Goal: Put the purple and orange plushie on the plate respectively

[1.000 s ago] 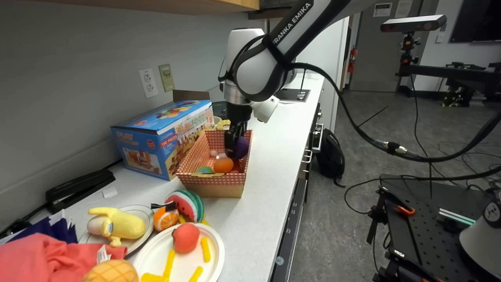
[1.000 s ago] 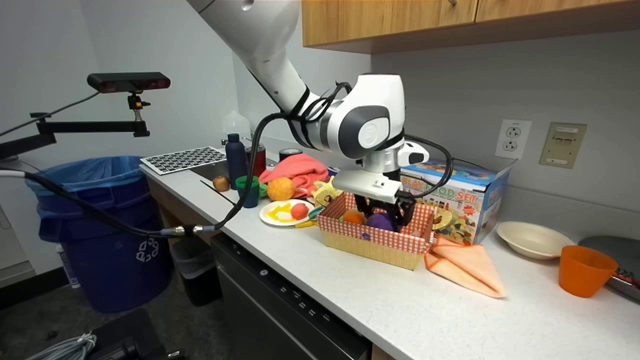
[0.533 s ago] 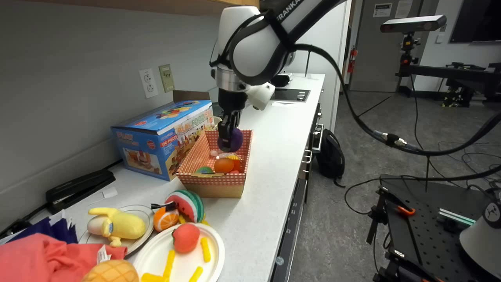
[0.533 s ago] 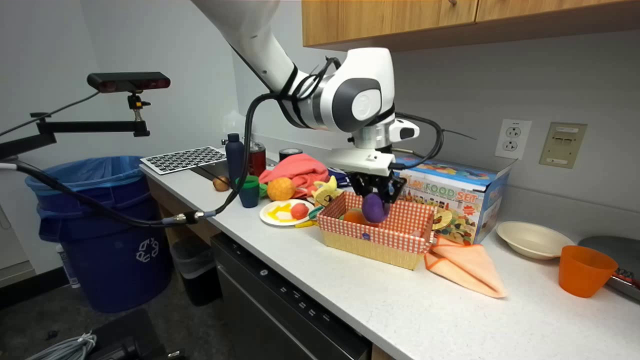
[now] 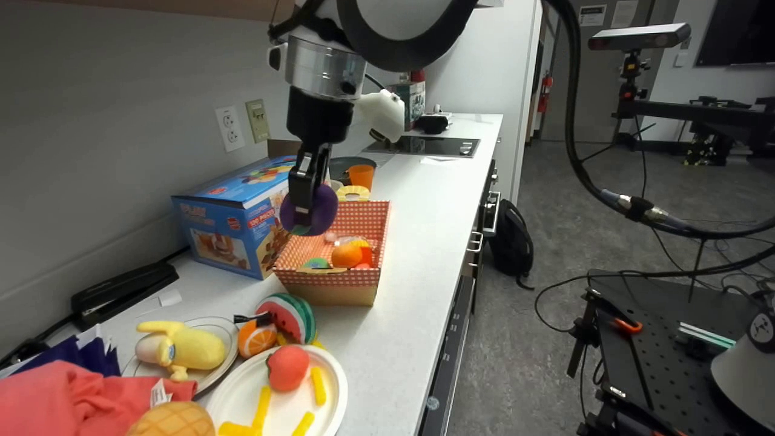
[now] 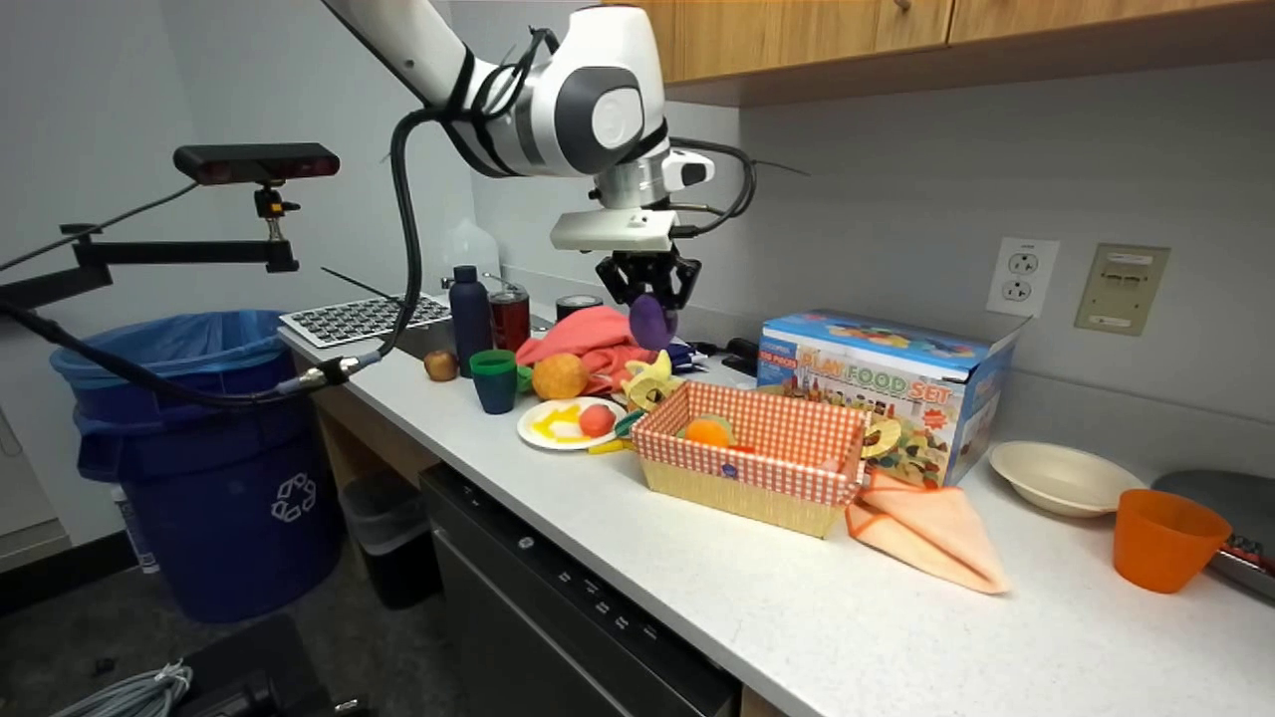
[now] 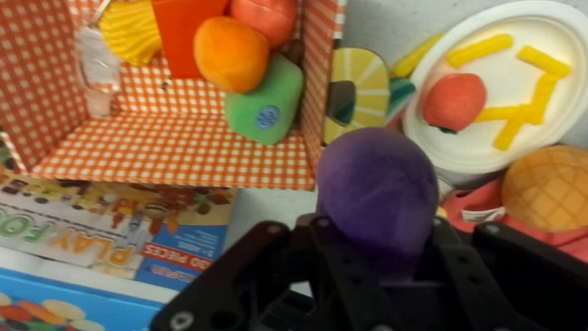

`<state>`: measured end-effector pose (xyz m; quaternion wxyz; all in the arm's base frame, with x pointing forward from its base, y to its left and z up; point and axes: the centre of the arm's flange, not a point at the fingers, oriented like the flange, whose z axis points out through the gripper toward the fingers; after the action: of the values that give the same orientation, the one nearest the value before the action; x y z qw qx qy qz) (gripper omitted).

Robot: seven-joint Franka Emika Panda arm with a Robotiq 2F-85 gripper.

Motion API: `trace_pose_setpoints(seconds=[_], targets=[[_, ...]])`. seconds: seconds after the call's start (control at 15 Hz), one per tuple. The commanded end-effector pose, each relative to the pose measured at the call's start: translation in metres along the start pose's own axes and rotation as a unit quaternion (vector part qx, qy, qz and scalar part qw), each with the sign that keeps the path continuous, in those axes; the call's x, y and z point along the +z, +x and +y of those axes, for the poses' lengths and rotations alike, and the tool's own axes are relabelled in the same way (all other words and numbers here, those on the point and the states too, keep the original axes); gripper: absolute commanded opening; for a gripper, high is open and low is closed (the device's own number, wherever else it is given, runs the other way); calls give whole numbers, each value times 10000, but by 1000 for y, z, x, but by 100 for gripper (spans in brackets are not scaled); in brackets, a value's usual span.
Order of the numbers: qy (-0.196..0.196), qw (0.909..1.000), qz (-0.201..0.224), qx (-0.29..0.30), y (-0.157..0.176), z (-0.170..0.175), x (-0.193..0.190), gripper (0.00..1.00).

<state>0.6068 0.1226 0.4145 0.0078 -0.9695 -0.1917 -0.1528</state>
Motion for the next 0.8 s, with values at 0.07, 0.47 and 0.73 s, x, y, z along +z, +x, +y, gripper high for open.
trace_pose_setpoints(seconds=[0.07, 0.47, 0.73], targets=[[456, 9969, 146, -622, 12, -64, 8, 7], [1000, 9888, -82, -1103, 11, -122, 40, 7], [1116, 9860, -209, -1225, 8, -130, 54, 52]])
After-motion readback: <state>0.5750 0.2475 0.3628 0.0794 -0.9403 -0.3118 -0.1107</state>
